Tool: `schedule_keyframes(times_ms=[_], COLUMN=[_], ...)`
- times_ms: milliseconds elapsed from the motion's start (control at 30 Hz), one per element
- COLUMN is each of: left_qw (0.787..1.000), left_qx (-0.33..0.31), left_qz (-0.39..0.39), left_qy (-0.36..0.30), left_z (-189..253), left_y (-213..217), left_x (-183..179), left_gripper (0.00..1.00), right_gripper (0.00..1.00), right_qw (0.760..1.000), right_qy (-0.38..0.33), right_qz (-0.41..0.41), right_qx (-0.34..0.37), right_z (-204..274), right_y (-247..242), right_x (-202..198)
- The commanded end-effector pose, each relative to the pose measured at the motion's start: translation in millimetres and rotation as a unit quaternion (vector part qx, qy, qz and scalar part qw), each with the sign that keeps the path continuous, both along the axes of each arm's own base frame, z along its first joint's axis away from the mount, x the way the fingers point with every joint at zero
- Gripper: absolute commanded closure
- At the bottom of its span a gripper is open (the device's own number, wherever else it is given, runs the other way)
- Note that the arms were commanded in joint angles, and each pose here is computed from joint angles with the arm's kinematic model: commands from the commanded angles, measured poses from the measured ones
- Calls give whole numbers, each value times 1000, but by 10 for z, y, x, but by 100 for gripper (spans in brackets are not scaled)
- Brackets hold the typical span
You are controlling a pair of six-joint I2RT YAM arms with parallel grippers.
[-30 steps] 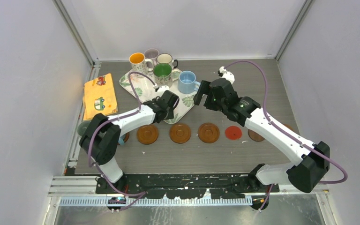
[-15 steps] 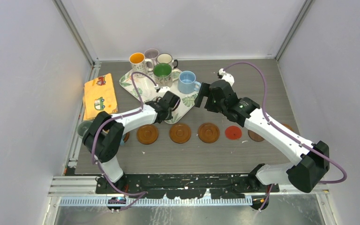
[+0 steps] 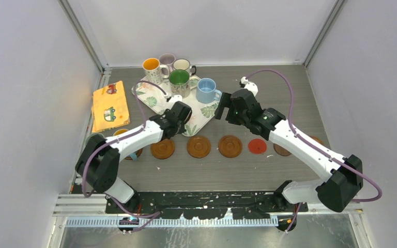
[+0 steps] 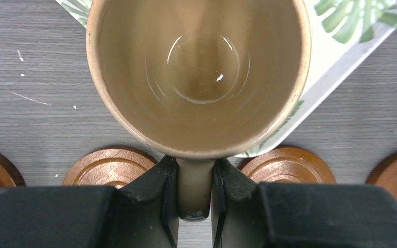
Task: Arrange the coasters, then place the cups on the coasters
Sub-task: Pick up the cup from the tray, then place the cup on the coaster.
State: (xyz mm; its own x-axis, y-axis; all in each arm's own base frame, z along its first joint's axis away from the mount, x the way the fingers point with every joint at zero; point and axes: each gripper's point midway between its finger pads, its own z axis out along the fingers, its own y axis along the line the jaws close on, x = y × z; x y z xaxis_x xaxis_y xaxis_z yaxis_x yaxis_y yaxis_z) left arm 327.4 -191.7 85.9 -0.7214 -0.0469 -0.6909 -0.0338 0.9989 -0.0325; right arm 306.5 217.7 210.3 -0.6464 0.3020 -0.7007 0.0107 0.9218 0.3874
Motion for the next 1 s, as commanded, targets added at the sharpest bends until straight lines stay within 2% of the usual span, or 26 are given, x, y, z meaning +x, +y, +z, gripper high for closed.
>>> schedule_keyframes(times_ms=[0, 167, 400, 700, 967], left_qw=[996, 996, 997, 997, 998], left_qx=[-47, -51, -54, -40, -34], left_qz=[10, 19, 36, 57, 61], left_qy=[-81, -73, -52, -17, -7], left_z=[558, 643, 607, 412, 197], left_y=[-4, 157, 480, 759, 757], left_x=[86, -132, -617, -1173, -1205], left_gripper=[99, 99, 100, 99, 100], right_gripper=[0, 0, 0, 0, 0], right_qw=[1000, 1000, 1000, 1000, 1000], right_qy=[-12, -7, 3, 11, 18], right_qz=[-1, 1, 5, 6, 11], right_qx=[1, 0, 3, -1, 0], right_z=[11, -59, -163, -251, -274], right_y=[24, 58, 129, 149, 182], right_x=[49, 75, 106, 122, 125])
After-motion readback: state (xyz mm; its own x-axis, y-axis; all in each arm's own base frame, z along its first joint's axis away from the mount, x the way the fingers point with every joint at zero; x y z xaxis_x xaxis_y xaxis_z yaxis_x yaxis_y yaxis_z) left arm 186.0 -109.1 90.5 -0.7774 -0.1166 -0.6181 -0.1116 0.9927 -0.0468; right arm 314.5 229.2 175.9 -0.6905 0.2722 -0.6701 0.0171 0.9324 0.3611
